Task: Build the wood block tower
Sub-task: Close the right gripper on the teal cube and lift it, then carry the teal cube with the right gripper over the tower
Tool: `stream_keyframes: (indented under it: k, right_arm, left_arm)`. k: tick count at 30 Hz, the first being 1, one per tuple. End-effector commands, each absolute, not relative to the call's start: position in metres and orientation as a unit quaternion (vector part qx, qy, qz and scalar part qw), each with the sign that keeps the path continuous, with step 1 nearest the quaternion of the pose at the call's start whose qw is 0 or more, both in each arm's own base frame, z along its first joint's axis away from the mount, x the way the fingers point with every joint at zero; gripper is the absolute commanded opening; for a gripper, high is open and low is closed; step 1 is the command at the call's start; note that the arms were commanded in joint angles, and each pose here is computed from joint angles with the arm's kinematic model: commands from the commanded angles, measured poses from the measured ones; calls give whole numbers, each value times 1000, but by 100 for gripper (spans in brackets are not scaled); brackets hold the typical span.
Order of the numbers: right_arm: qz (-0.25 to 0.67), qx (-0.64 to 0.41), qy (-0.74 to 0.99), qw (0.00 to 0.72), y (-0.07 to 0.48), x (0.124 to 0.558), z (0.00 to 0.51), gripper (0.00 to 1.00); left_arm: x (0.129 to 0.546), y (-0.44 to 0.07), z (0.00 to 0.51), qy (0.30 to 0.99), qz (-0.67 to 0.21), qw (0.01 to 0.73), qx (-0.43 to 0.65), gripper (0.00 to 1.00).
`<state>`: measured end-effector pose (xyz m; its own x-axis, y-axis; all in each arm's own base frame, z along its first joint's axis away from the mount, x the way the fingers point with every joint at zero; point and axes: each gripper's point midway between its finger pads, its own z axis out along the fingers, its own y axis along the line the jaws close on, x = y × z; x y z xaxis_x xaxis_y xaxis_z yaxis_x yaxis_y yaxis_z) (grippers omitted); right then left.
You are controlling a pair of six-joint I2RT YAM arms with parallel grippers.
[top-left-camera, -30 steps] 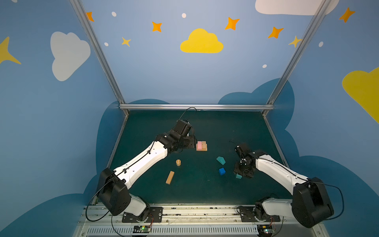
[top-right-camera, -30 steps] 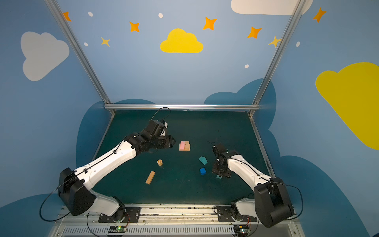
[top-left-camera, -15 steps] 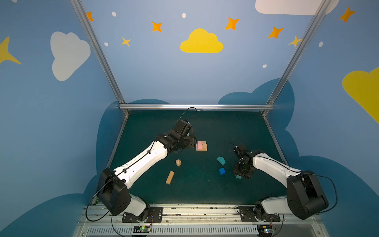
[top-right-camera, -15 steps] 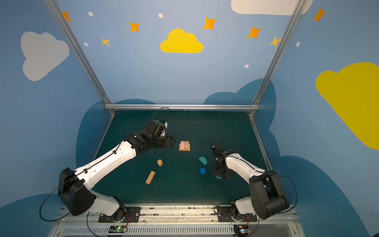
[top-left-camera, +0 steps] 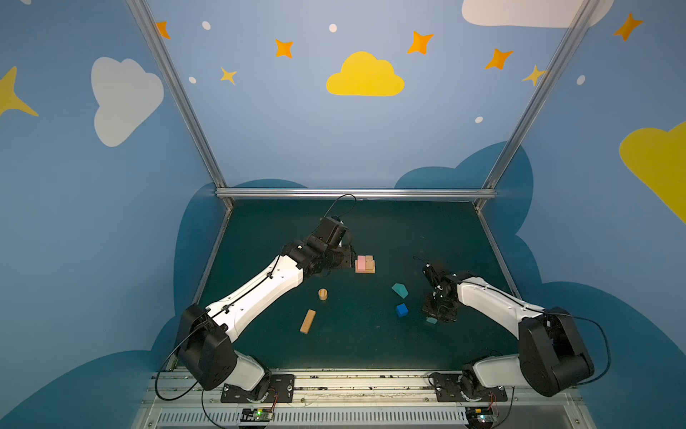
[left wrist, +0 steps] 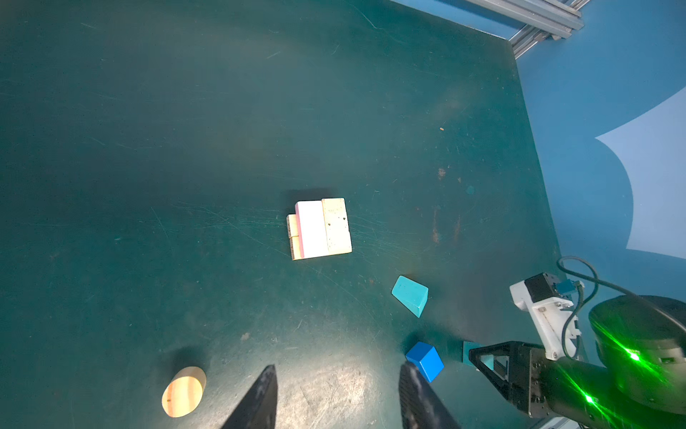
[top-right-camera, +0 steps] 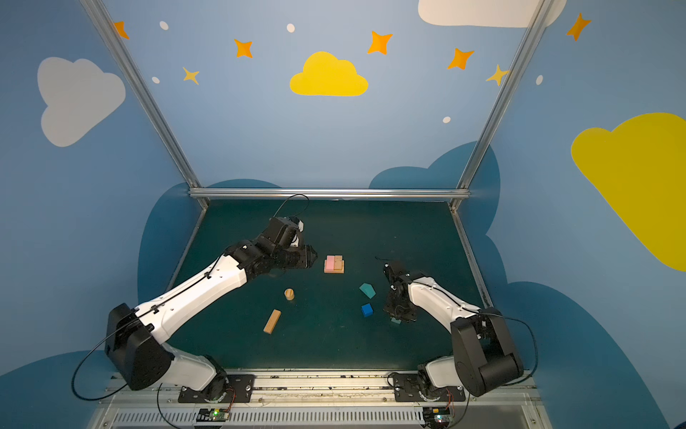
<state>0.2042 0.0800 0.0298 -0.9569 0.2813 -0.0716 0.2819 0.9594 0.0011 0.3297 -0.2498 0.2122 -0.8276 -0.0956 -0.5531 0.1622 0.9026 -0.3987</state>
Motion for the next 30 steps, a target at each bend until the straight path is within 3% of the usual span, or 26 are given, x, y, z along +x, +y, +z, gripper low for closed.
stream_keyframes:
  k: [1, 14, 30]
  right_arm:
    - [-4, 131, 990, 48, 80, 209, 49, 24]
    - [34, 28, 996, 80, 125, 273, 125, 22]
    - [77, -91, 989, 93, 255, 359, 135, 18]
  left_arm:
    - [331, -246, 206, 934, -204, 294, 21, 53]
    - [332, -238, 206, 935, -202, 290, 19, 53]
    - [329, -181, 200, 935, -179, 303, -42, 53]
